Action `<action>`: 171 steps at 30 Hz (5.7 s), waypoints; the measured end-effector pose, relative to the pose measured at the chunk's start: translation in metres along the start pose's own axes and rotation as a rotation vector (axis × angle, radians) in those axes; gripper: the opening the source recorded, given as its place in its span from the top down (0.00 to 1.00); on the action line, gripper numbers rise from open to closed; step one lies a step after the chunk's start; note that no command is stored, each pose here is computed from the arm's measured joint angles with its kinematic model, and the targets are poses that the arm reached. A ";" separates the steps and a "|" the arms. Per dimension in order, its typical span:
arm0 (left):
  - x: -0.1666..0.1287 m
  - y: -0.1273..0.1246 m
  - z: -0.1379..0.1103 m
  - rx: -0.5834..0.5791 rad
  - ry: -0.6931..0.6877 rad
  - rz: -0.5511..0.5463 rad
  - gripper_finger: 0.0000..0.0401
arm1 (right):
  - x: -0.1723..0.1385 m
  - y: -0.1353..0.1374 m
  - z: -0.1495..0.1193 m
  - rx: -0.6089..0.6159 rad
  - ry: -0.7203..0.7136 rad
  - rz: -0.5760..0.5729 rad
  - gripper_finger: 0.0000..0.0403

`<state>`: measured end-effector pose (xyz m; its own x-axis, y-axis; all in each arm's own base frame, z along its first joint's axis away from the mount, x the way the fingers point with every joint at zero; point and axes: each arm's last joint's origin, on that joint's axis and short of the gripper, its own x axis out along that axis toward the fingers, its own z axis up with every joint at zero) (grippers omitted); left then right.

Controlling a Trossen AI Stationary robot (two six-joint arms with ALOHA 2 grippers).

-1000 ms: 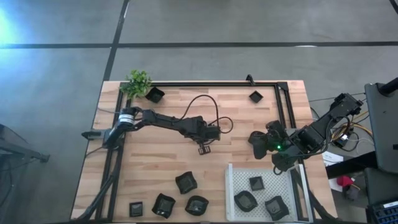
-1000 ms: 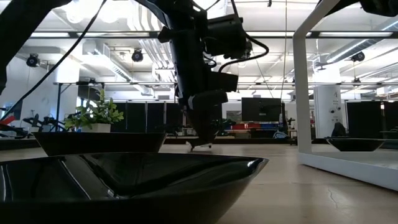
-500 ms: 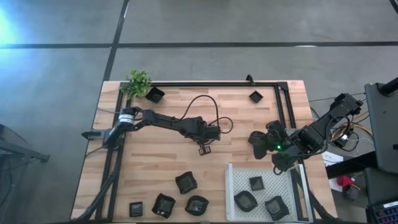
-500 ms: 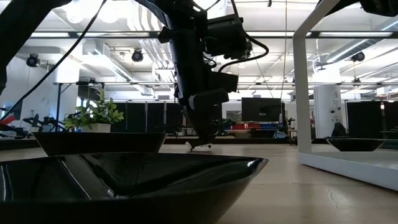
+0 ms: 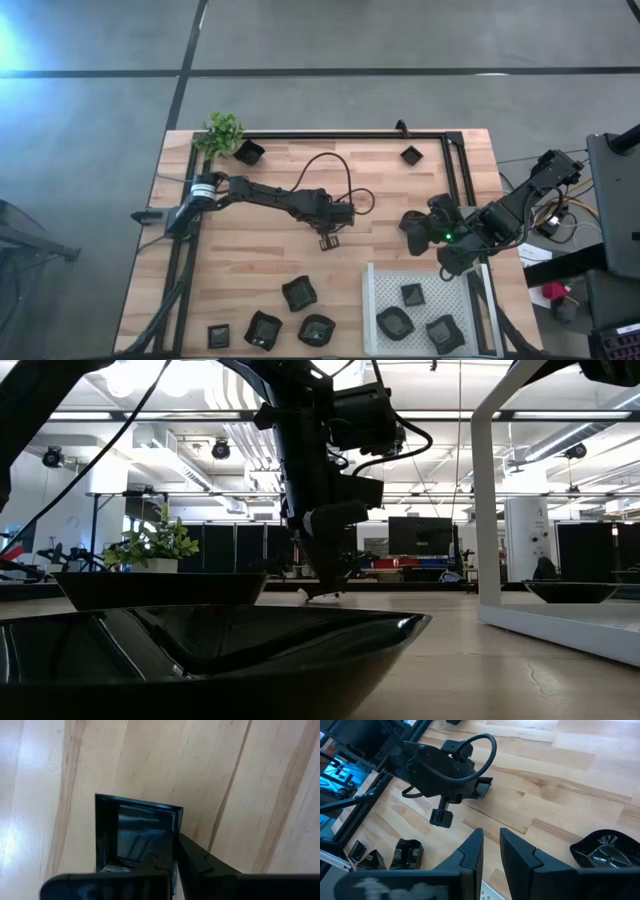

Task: Pick & Place Mini shaped plates
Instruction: Stack the square plate on top of the other square plate on the shelf

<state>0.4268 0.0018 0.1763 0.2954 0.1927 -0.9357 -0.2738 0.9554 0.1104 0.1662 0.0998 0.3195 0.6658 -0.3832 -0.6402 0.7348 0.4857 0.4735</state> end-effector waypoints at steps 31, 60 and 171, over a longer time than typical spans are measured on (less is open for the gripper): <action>-0.104 0.022 0.003 -0.132 -0.212 -0.044 0.85 | 0.000 0.001 0.000 0.006 0.001 0.007 0.85; -0.251 0.027 -0.078 -0.352 -0.509 0.256 0.85 | 0.075 0.026 0.054 -0.075 0.041 0.117 0.85; -0.281 0.024 -0.111 -0.171 -0.535 0.324 0.85 | 0.277 0.017 0.060 0.064 0.301 0.008 0.98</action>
<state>0.2353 -0.0545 0.4051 0.5762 0.5926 -0.5629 -0.5548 0.7893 0.2630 0.3707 -0.0452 0.1867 0.6101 -0.1249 -0.7824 0.7428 0.4337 0.5101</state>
